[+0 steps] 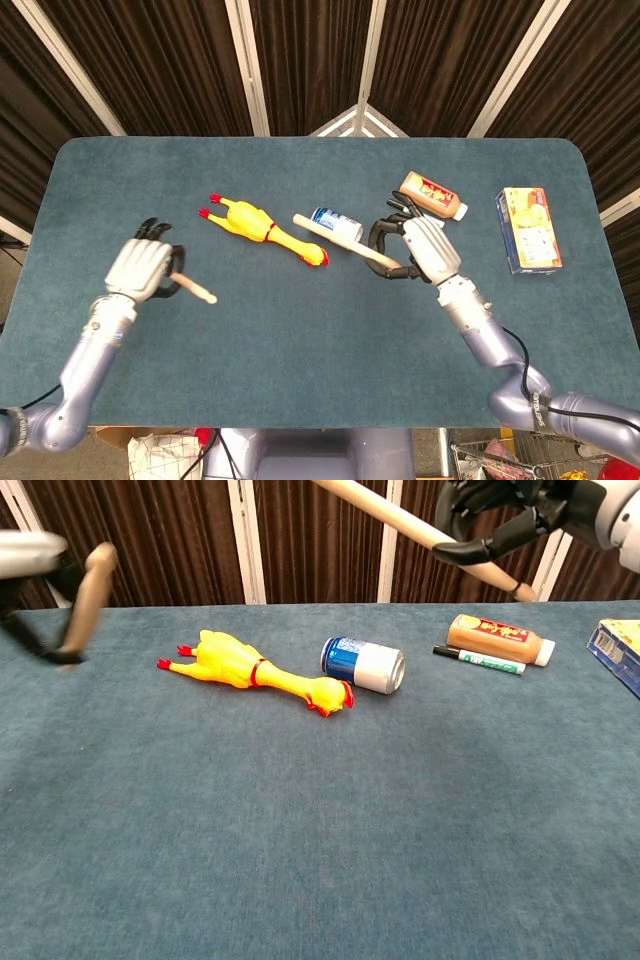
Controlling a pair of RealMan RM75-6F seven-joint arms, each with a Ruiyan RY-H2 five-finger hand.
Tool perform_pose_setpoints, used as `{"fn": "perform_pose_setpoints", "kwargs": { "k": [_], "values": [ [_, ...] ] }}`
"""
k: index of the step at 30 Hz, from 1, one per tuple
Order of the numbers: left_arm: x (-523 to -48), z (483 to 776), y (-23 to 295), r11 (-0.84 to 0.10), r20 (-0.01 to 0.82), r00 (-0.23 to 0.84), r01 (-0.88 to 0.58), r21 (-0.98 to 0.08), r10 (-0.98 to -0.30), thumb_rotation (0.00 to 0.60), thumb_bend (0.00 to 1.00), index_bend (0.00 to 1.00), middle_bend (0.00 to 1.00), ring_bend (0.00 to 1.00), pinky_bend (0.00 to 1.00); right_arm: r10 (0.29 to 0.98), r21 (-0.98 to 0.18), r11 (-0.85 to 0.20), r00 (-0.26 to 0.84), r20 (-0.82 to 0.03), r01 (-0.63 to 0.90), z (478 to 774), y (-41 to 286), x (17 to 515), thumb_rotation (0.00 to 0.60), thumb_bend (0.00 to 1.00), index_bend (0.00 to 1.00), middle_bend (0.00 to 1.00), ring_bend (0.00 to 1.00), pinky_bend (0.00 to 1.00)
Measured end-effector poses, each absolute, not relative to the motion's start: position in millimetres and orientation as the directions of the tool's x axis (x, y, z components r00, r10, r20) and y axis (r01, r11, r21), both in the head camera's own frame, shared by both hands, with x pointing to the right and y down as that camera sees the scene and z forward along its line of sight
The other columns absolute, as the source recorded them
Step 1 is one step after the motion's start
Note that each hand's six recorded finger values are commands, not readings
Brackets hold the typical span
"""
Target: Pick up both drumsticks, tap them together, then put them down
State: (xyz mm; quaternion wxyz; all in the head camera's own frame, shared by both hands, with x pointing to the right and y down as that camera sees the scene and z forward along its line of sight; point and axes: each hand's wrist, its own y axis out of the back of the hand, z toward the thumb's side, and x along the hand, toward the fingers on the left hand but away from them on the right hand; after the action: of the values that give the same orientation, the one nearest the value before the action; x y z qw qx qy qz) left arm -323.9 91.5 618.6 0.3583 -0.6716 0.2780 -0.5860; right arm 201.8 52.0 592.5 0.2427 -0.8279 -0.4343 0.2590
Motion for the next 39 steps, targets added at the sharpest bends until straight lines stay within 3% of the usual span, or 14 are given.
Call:
{"fn": "perform_pose_setpoints", "kwargs": {
  "k": [12, 16, 21, 28, 39],
  "values": [
    [-439.9, 666.2, 104.7, -0.677, 0.666, -0.127, 0.187, -0.712, -0.735, 0.6, 0.45, 0.64, 0.63, 0.13, 0.0, 0.85, -0.628, -0.503, 0.474, -0.232, 0.594, 596.5, 55.4, 222.0, 0.6, 0.48, 0.7, 0.67, 0.45, 0.0],
    [-453.3, 689.1, 109.3, -0.706, 0.682, -0.181, 0.183, -0.684, -0.708, 0.6, 0.45, 0.63, 0.63, 0.13, 0.0, 0.849, -0.631, -0.504, 0.47, -0.24, 0.589, 598.7, 56.1, 225.4, 0.6, 0.48, 0.7, 0.67, 0.45, 0.0],
    [-439.9, 714.9, 113.8, -0.73, 0.708, -0.178, 0.148, -0.667, -0.683, 0.6, 0.45, 0.61, 0.63, 0.13, 0.0, 0.851, -0.632, -0.503, 0.466, -0.242, 0.59, 600.2, 56.6, 227.1, 0.6, 0.48, 0.71, 0.67, 0.45, 0.0],
    [-410.3, 724.7, 105.9, -0.724, 0.712, -0.13, 0.09, -0.684, -0.69, 0.6, 0.45, 0.57, 0.6, 0.13, 0.0, 0.852, -0.638, -0.503, 0.46, -0.251, 0.583, 602.0, 56.8, 230.5, 0.6, 0.48, 0.71, 0.67, 0.45, 0.0],
    [-390.5, 709.2, 104.0, -0.745, 0.74, -0.086, 0.052, -0.665, -0.667, 0.6, 0.44, 0.35, 0.37, 0.03, 0.0, 0.85, -0.673, -0.498, 0.459, -0.256, 0.547, 603.0, 59.7, 233.0, 0.6, 0.49, 0.71, 0.67, 0.45, 0.0]
  ]
}}
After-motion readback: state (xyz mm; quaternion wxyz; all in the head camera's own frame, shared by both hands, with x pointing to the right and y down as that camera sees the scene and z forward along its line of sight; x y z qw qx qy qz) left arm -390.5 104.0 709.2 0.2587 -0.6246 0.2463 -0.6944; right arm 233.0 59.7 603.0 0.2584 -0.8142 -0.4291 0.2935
